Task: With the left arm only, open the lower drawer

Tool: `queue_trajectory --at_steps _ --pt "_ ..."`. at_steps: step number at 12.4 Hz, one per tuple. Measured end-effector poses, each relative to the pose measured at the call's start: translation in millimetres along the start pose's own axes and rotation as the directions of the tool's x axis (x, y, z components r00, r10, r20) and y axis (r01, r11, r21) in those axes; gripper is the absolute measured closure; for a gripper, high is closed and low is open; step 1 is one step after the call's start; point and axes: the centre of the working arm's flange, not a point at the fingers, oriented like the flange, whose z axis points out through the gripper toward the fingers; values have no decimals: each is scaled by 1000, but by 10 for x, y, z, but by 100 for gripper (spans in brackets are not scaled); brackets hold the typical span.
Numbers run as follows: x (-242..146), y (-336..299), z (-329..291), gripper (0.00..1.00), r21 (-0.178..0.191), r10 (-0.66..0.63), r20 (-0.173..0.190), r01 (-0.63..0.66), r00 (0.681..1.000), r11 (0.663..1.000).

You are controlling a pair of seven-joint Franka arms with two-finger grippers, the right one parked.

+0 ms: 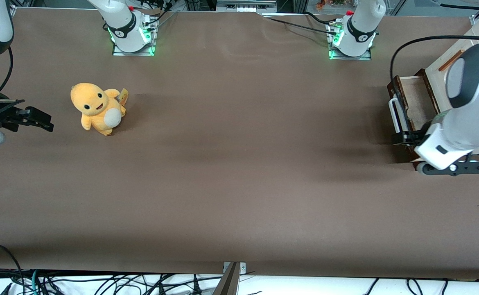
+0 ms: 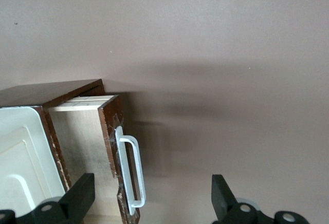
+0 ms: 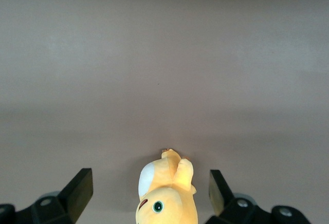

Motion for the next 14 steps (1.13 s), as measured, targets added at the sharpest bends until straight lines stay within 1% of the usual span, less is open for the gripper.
queue_trajectory --at_steps 4,5,6,7,9,14 --pt "34 -153 -10 0 -44 34 -21 -35 999 998" --pt "47 -206 -13 0 -67 46 -30 -48 999 997" --pt "53 -279 -9 0 -83 62 -34 -65 997 994" --pt "56 -340 -4 0 -88 89 -38 -92 995 992" --pt "58 -391 -1 0 -84 138 -43 -142 989 986" --pt "63 -387 -6 0 -83 161 -49 -164 986 983"
